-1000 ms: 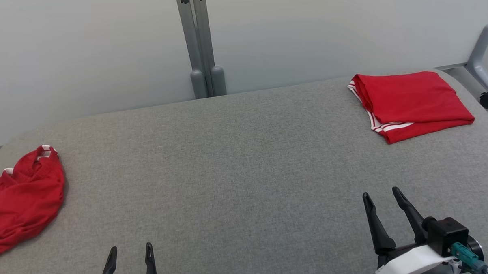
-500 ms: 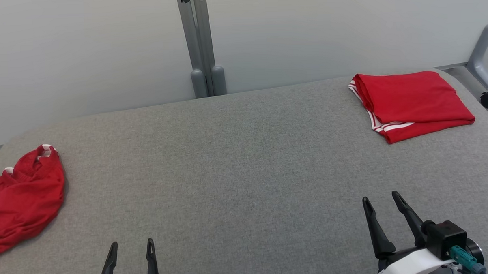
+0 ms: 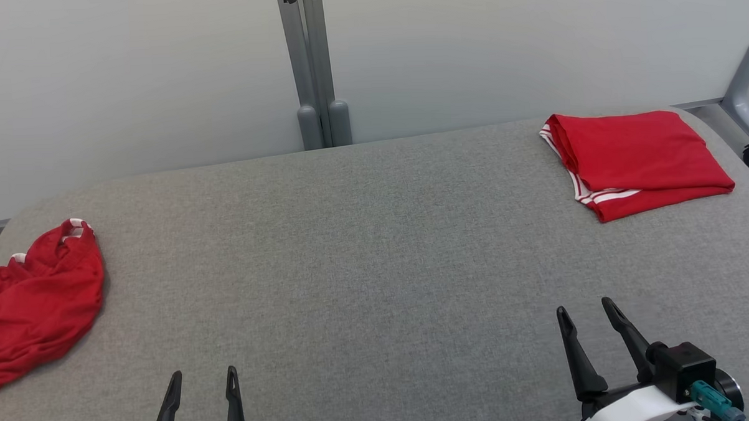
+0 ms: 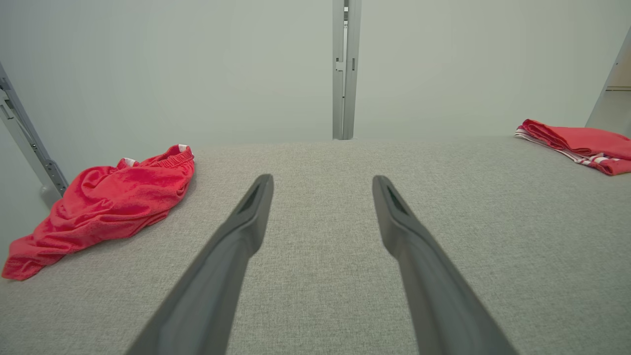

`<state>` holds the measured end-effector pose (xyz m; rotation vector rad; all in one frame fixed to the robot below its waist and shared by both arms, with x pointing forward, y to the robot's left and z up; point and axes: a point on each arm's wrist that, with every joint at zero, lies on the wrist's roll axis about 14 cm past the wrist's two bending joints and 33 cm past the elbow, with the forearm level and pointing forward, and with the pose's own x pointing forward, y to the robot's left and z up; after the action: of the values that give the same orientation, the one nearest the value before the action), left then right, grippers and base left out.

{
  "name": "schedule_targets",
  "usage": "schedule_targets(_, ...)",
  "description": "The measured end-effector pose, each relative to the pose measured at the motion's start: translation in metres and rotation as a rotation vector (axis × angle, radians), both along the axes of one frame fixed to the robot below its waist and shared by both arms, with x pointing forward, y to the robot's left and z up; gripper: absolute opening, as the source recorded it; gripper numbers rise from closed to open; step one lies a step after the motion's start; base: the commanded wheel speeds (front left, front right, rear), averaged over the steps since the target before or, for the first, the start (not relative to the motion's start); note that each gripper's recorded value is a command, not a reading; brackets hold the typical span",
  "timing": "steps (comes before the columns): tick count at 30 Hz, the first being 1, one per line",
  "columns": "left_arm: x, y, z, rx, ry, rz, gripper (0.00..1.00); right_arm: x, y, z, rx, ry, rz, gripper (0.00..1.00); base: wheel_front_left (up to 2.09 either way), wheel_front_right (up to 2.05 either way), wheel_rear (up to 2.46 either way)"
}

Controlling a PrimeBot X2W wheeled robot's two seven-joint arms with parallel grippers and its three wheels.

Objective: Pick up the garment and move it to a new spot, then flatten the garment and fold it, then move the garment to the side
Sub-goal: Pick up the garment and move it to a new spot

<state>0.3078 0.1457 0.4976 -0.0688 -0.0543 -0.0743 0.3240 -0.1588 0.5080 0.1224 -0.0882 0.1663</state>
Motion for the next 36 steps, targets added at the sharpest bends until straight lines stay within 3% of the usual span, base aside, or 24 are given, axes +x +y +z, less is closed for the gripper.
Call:
schedule_targets(14,-0.014,0.024,0.004,-0.005,-0.017,0.093,1.0,0.009,0.048,-0.006,-0.004,0.022,0.155,1.0,0.0,0.0,0.0)
schedule_targets(36,-0.098,0.115,-0.001,-0.019,-0.018,0.496,1.0,0.012,0.178,-0.004,0.003,0.034,0.558,1.0,0.0,0.0,0.0)
